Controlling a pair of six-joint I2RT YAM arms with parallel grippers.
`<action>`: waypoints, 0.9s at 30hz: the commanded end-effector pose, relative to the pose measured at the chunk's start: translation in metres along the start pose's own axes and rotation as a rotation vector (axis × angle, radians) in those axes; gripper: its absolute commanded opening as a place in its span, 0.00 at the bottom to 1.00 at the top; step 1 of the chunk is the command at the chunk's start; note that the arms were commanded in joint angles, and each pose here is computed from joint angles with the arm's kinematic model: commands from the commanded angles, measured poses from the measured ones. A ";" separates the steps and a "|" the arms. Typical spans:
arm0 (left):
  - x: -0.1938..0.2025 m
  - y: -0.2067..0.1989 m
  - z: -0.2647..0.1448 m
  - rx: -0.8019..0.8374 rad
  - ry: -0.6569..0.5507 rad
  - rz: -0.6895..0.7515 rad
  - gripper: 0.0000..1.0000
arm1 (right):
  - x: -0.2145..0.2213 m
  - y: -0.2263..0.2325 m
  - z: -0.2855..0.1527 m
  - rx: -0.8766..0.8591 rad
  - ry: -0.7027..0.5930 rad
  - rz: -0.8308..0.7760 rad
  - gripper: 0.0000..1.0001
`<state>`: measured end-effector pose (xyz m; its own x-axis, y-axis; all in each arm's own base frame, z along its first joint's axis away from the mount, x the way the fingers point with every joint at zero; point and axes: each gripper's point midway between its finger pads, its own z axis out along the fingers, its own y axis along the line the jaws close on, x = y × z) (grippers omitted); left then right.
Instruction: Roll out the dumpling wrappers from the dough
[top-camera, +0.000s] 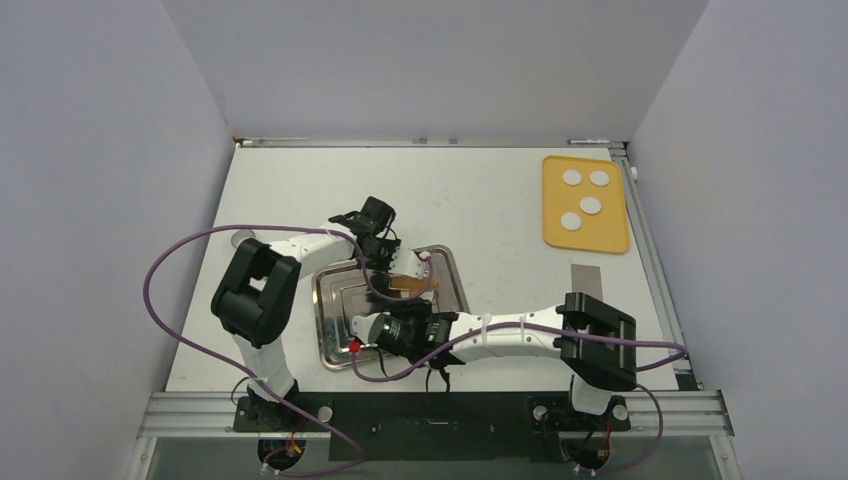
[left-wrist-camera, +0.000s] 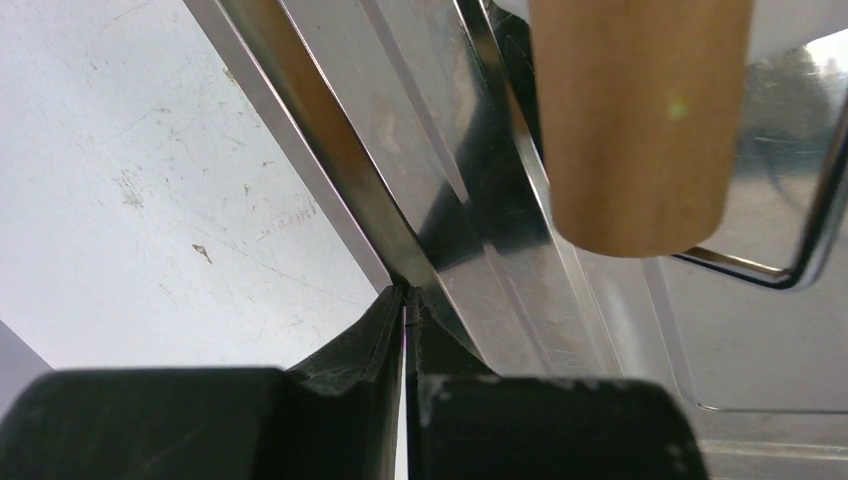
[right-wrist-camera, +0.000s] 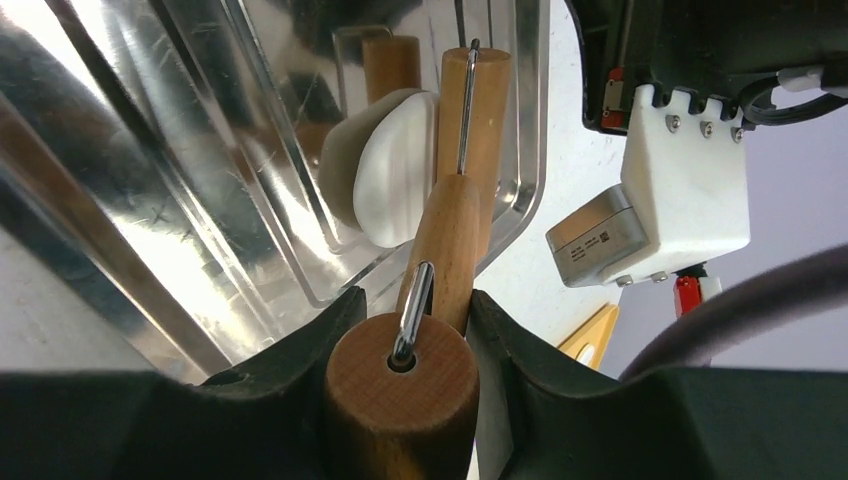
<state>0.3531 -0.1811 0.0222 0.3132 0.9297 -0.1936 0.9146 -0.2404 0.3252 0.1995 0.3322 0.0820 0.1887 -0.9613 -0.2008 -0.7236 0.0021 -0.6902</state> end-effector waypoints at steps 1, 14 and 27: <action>0.003 -0.065 0.024 0.230 -0.007 -0.028 0.00 | 0.021 0.072 -0.006 -0.234 0.046 -0.065 0.08; 0.003 -0.065 0.022 0.224 -0.005 -0.028 0.00 | 0.022 0.087 -0.015 -0.257 0.048 -0.034 0.08; 0.003 -0.064 0.023 0.222 -0.001 -0.025 0.00 | 0.023 0.110 -0.034 -0.288 0.062 -0.007 0.08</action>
<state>0.3531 -0.1814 0.0221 0.3180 0.9296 -0.1862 0.9123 -0.2467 0.3268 0.1616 0.3283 0.0781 0.1939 -0.9617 -0.1937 -0.7343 -0.0113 -0.6787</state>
